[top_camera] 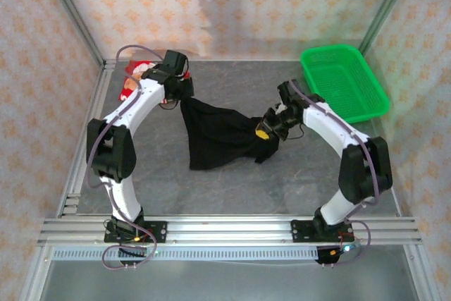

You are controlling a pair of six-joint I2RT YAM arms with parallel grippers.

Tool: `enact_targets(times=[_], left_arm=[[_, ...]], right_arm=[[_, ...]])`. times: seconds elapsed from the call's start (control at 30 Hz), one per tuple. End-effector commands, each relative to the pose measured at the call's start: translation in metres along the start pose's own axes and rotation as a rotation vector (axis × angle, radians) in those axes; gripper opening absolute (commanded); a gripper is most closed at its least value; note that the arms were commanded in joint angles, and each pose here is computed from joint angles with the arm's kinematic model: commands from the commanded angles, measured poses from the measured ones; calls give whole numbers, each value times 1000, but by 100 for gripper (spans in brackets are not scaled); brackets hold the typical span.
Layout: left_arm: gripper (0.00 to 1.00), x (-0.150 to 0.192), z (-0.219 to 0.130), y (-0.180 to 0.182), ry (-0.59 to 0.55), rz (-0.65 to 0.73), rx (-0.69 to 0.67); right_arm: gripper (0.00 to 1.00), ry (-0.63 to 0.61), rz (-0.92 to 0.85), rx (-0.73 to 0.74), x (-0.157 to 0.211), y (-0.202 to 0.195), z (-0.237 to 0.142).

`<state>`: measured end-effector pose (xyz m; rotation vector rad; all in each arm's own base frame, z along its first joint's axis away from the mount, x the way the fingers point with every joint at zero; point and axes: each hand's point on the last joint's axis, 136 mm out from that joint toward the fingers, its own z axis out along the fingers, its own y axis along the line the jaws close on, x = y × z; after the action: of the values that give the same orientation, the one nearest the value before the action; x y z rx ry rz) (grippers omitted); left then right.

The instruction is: Fold and stack the t-shirts

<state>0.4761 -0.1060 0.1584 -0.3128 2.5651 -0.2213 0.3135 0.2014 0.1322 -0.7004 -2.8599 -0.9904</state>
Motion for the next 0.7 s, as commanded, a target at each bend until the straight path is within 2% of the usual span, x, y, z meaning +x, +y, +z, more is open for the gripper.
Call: enact_targets(times=[0.0,0.13,0.33,0.5,0.6,0.63,0.67], left_arm=[[0,-53,-22,-14,-154,-11,44],[0,-59,-32,-27,-174,3,116],[0,-38,-54,-23,-145,-25,171],[0,13,-70,-11,-58,-97,211],[0,59,-66,9,45,-148,165],[0,74,-64,16,77,-156,149],[0,87,-64,21,102,-172,140]], right_arm=[[0,-88,-70,26,-26,11,-1],[0,-87,-85,65,-33,6,6],[0,-144,-122,138,-32,-15,-1],[0,-276,-144,179,-33,-41,-15],[0,-259,-125,182,-21,-60,-7],[4,-238,-110,203,-15,-70,-4],[12,-225,-102,220,-10,-77,-3]])
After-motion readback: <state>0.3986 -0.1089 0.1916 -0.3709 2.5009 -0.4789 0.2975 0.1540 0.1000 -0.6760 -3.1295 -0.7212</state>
